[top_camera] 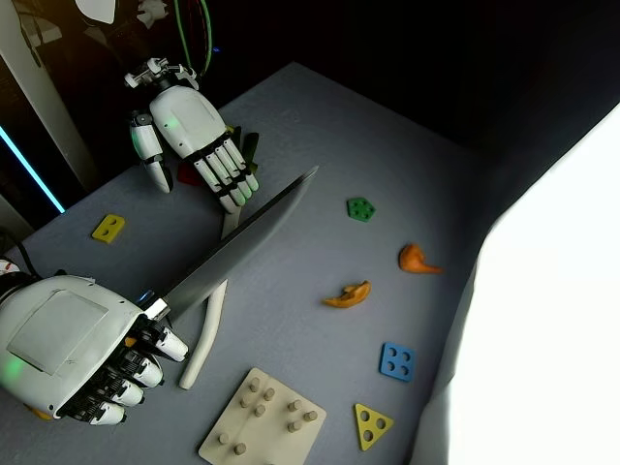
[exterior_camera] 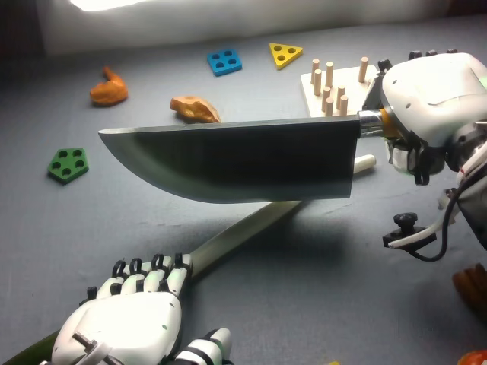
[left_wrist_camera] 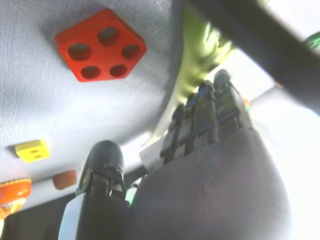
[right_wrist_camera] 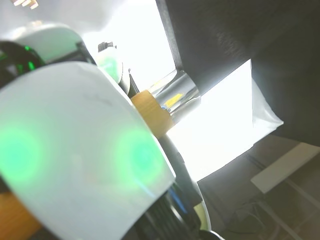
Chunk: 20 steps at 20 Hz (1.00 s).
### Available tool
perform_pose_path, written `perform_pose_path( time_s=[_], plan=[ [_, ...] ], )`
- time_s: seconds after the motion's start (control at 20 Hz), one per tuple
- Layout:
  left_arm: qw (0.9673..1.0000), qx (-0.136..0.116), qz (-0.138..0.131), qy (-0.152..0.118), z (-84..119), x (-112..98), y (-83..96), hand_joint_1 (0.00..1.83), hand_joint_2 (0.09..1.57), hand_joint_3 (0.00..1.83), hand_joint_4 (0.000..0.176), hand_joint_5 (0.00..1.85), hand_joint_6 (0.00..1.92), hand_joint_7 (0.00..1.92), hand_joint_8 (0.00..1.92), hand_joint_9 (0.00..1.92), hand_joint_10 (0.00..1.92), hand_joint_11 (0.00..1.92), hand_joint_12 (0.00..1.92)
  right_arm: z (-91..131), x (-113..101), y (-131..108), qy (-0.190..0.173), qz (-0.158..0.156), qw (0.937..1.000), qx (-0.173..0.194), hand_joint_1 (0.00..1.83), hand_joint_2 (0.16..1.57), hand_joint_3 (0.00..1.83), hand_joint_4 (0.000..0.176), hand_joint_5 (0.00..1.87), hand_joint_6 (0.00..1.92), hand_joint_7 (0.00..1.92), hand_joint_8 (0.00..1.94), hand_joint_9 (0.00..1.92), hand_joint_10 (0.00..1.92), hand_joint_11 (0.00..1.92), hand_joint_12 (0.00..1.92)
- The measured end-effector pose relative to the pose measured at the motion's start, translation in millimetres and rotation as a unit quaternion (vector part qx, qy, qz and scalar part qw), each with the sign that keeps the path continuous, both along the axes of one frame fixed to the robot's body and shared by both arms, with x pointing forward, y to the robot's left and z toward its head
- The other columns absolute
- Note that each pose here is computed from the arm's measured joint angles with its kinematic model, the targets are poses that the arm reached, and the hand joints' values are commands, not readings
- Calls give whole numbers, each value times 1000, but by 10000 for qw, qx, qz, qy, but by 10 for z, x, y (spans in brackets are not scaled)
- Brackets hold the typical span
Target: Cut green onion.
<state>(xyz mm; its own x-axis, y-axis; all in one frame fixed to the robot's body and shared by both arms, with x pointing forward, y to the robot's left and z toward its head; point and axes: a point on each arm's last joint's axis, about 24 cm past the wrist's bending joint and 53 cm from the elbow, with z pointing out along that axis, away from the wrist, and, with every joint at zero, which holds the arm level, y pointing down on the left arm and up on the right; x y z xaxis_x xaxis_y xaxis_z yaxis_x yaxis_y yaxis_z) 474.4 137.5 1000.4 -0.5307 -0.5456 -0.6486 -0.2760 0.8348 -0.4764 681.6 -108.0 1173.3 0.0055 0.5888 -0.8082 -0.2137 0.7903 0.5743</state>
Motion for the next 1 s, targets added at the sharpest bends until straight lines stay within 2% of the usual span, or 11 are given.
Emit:
perform_pose_path(
  time_s=[0.1, 0.3, 0.45, 0.5, 0.65, 0.85, 1.0],
  plan=[
    [10000, -2, -5, 6, -3, -2, -2, 133, 1408, 0, 0, 62, 17, 58, 13, 34, 11, 10, 6, 13, -16, -12, -88, 39, 9999, -82, 1540, 790, 780, 176, 1416, 1921, 1613, 1941, 1651, 1921, 1704, 1921],
    [10000, -7, -26, -18, 7, 4, -12, 114, 1419, 1, 0, 59, 3, 76, 5, 44, 8, 2, 8, 85, -17, -144, -261, 27, 9993, -279, 1577, 765, 862, 176, 1236, 1921, 1608, 1941, 1659, 1921, 1705, 1921],
    [10000, -7, -27, -22, 8, 5, -12, 146, 1409, 0, 0, 17, 2, 54, 0, 32, 1, 0, 0, 92, -5, -278, -280, -79, 9990, -348, 1599, 742, 893, 176, 1403, 1921, 1612, 1941, 1644, 1921, 1701, 1921],
    [10000, -8, -30, -22, 8, 5, -13, 148, 1405, 0, 0, 30, 7, 45, 0, 6, 0, 0, 0, 99, 1, -300, -280, -87, 9989, -356, 1592, 728, 885, 176, 1320, 1921, 1594, 1941, 1639, 1921, 1685, 1921],
    [10000, -13, -32, -16, 7, 2, -16, 92, 1411, 0, 0, 33, 7, 41, 5, 11, 4, 15, 7, 155, 25, -447, -312, -193, 9984, -425, 1596, 770, 798, 176, 1322, 1921, 1586, 1941, 1629, 1921, 1672, 1921],
    [10000, -4, -15, -17, 7, 3, -7, 49, 1425, 4, 0, 14, 0, 14, 0, 0, 0, 0, 0, 210, 85, -490, -113, -278, 9994, -192, 1566, 764, 850, 176, 1363, 1921, 1604, 1941, 1643, 1921, 1681, 1921],
    [10000, -14, -34, -6, 3, -1, -17, 48, 1425, 4, 0, 14, 0, 14, 0, 0, 0, 0, 0, 585, 186, -555, -319, -256, 9989, 211, 1565, 764, 853, 176, 1361, 1921, 1604, 1941, 1644, 1921, 1681, 1921]
  ],
)
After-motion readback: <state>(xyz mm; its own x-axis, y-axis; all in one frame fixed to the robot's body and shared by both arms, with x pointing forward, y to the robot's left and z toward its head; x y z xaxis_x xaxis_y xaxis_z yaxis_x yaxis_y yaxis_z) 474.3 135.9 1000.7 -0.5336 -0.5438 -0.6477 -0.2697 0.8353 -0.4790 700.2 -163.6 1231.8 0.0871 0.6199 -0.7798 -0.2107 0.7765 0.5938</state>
